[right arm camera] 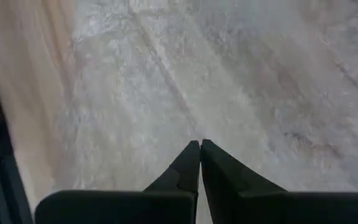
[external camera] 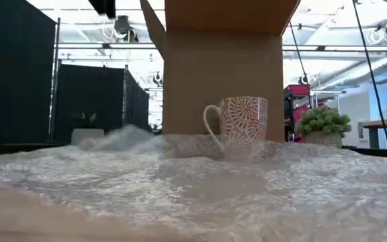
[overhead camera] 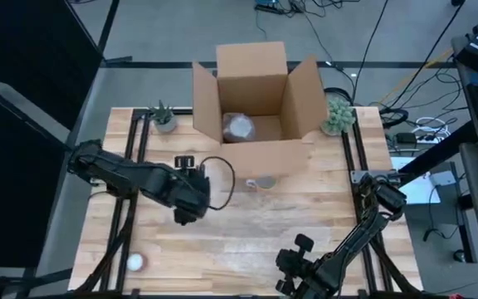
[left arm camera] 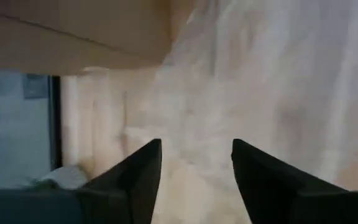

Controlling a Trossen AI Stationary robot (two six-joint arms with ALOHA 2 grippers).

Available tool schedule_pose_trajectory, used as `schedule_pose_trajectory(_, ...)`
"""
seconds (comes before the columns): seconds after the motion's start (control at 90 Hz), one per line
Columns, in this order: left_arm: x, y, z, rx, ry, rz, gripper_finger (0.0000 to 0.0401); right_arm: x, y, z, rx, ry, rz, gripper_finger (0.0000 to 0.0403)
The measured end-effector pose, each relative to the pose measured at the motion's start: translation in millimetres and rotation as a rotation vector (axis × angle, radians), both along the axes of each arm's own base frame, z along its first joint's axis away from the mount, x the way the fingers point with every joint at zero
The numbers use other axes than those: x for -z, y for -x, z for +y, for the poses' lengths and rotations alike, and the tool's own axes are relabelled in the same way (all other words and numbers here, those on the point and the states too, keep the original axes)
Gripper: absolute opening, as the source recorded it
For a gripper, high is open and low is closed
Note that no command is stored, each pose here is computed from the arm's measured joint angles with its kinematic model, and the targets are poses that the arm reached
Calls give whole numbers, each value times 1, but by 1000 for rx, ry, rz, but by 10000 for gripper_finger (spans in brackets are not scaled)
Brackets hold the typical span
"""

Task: Wrap mug
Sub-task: Wrap the orange mug with the transparent bubble wrap

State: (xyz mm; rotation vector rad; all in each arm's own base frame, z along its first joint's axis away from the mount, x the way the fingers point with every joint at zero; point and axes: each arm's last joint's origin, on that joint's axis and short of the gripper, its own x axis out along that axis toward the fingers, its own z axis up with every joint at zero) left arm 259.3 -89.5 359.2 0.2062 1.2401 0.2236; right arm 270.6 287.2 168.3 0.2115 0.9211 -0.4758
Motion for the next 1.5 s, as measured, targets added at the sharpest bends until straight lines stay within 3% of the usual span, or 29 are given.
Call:
schedule_pose_trajectory(0.111,14,5,-3,4,115,-85,180,1,-2,1,-7,-8,-9,0)
schedule_pose_trajectory(0.233,54,5,-10,3,192,-66,180,0,-4,4,-13,-28,-33,0)
schedule_pose_trajectory(0.389,112,9,-16,-11,204,-43,180,2,-4,6,-19,-34,-38,0)
schedule_pose_trajectory(0.522,143,16,-19,-46,226,-58,180,8,-4,7,-19,-23,-28,0)
schedule_pose_trajectory(0.767,174,22,-27,-4,299,-119,180,33,-6,10,-20,15,16,0)
schedule_pose_trajectory(1.1,210,17,-37,5,355,-193,180,35,-6,11,-25,13,24,0)
schedule_pose_trajectory(1.3,235,-1,-47,11,419,-233,180,37,-2,11,-52,-12,114,0)
schedule_pose_trajectory(1.5,245,-10,-56,-40,524,-283,180,38,14,5,-70,47,293,0)
